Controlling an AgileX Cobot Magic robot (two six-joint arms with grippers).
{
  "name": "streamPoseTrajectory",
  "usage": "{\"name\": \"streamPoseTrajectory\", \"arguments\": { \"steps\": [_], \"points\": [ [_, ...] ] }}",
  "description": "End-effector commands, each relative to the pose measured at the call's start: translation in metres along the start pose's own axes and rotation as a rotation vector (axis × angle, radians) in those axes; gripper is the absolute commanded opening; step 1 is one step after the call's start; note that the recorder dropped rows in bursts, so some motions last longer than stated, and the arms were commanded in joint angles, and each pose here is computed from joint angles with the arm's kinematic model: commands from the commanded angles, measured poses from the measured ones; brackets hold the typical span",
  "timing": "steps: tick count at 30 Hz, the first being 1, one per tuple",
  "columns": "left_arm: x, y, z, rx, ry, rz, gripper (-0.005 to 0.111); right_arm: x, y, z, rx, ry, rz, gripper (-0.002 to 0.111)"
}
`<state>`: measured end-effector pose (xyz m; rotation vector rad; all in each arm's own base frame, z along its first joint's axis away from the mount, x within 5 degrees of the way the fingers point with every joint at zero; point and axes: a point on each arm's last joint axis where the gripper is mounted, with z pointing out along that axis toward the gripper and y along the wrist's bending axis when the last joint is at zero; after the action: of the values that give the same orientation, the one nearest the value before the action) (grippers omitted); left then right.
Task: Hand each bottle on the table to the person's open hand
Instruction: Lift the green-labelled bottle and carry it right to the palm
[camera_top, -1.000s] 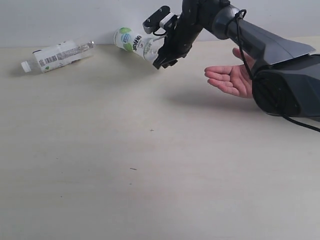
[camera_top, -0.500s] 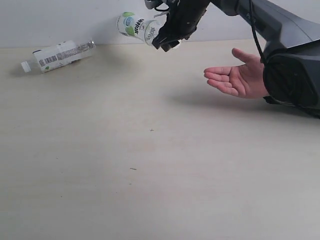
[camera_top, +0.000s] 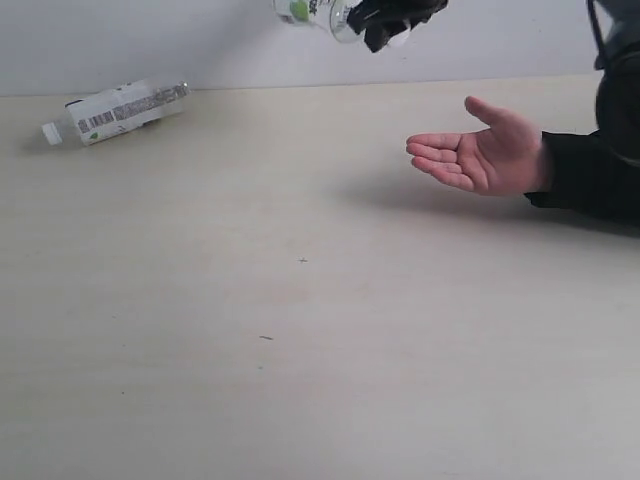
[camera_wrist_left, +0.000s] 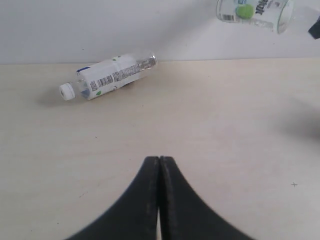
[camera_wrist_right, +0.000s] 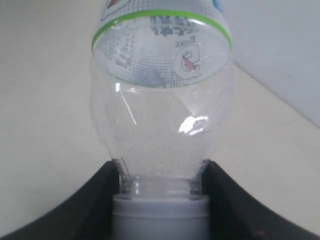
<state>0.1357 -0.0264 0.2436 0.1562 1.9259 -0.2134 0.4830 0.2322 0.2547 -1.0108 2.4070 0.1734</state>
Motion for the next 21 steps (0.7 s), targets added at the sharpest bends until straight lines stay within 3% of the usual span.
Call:
{"name": "streamPoseTrajectory", "arguments": {
  "steps": [1, 4, 11, 16, 21],
  "points": [
    [0.001, 0.0, -0.001, 0.0, 0.0, 0.003, 0.0, -0.007, -0.022, -0.052, 0.058, -0.095, 0.034, 0.0],
    [0.001, 0.0, -0.001, 0.0, 0.0, 0.003, 0.0, -0.004, -0.017, -0.069, 0.042, -0.089, 0.026, 0.0],
    [0.001, 0.0, -0.001, 0.0, 0.0, 0.003, 0.0, 0.041, 0.018, -0.114, -0.121, 0.026, 0.008, 0.0],
    [0.001, 0.0, -0.001, 0.0, 0.0, 0.003, 0.0, 0.083, 0.034, -0.165, -0.009, -0.068, 0.171, 0.0],
    [0.001, 0.0, -0.001, 0.0, 0.0, 0.003, 0.0, 0.131, 0.051, -0.18, 0.039, -0.092, 0.229, 0.0]
  ]
}}
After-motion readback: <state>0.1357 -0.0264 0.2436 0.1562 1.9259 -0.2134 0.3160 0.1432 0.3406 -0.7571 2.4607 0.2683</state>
